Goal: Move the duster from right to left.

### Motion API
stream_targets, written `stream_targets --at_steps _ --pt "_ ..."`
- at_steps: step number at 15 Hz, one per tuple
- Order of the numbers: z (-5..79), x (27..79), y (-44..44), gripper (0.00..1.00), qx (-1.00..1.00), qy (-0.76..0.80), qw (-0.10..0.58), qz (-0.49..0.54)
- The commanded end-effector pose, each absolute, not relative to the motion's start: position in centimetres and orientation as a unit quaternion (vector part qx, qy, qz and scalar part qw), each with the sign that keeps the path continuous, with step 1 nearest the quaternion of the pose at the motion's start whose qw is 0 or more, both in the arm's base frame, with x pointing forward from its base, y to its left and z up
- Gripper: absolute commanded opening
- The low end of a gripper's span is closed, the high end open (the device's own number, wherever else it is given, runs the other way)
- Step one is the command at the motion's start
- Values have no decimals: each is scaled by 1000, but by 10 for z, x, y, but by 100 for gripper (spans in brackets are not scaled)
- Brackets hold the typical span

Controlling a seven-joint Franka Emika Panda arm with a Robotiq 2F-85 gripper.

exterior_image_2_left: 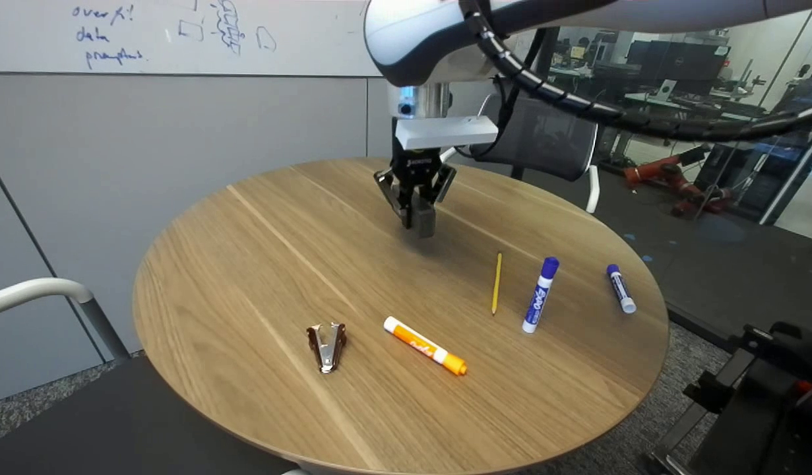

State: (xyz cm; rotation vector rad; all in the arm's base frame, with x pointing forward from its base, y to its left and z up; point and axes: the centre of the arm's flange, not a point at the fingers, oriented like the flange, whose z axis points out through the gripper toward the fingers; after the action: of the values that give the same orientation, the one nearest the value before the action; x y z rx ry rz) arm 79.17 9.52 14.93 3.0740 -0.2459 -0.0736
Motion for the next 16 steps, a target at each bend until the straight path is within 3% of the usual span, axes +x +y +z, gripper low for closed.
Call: stream_targets --at_steps 1,4,5,6,7,13,15,16 --pt "123 739 122 7 998 -37 34 -46" --pt "98 733 134 8 997 -23 41 -62" --pt "94 732 135 23 997 -20 44 -65" --pt "98 730 132 54 997 -18 47 -60" --pt "102 729 130 55 997 -15 47 -59" --pt "136 710 106 98 996 16 55 -68" --pt "154 717 95 100 994 32 51 -90" --pt "122 775 117 94 996 14 52 -72"
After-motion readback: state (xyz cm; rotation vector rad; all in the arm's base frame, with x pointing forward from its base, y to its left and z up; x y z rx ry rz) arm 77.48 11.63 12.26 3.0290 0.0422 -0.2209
